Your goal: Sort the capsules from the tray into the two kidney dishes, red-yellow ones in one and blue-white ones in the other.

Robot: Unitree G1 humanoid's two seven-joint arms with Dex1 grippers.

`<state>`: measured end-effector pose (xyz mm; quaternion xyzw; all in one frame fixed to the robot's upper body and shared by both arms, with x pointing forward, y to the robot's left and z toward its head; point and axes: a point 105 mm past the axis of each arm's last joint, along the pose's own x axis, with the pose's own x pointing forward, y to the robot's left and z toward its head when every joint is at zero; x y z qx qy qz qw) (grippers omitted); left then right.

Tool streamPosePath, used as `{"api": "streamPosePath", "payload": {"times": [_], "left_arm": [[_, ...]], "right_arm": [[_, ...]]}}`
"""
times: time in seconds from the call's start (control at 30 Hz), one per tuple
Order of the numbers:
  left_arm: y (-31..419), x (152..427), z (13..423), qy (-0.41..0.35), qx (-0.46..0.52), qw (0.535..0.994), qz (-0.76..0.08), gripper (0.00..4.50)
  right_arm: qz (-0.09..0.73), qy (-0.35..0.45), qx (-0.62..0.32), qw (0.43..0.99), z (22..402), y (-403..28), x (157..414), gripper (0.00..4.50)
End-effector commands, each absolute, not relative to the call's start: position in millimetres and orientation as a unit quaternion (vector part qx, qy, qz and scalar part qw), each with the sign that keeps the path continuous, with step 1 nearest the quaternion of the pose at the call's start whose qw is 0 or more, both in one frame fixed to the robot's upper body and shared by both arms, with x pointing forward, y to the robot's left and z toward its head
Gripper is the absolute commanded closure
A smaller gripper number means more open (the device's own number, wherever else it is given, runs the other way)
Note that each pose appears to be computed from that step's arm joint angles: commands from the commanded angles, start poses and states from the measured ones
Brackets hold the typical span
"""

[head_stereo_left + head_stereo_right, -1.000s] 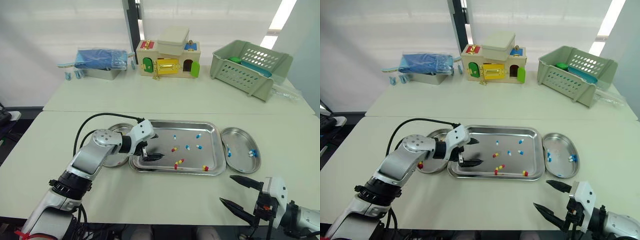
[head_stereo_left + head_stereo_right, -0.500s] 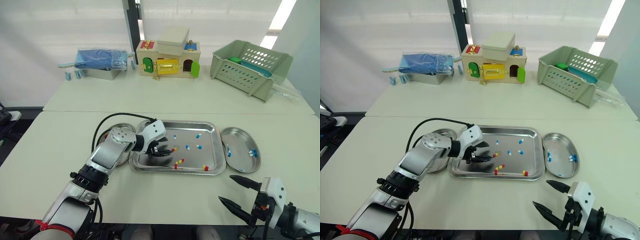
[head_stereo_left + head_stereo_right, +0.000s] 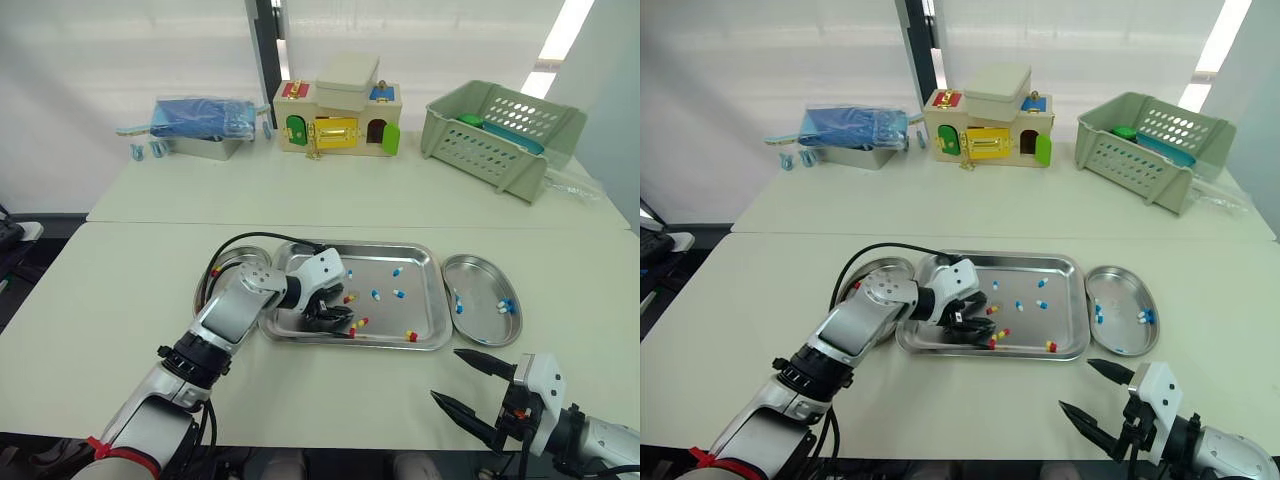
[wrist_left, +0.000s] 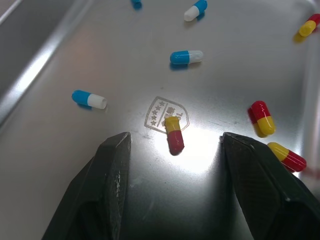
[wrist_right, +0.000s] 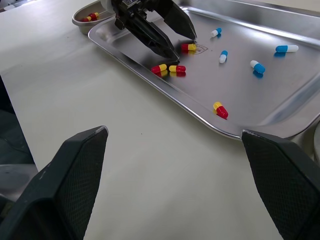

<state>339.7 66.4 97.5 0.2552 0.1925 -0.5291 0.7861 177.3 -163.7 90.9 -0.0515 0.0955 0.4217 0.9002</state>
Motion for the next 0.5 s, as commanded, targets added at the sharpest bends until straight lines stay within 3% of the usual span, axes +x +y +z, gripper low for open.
{"api": "streamPosePath", "payload": {"times": [0.03, 0.3, 0.5], "left_arm": [[64.0, 339.8, 99.6, 0.19, 0.265, 0.781, -0.533, 2.09], [63.7, 339.6, 99.6, 0.189, 0.265, 0.78, -0.535, 4.48], [63.3, 338.2, 99.8, 0.188, 0.264, 0.777, -0.539, 4.48]], "right_arm": [[0.427, 0.075, -0.06, 0.899, 100.1, -158.7, 176.3, 0.0], [0.426, 0.076, -0.059, 0.9, 98.7, -159.3, 175.7, 0.0], [0.427, 0.078, -0.059, 0.899, 97.9, -160.1, 174.8, 0.0]]}}
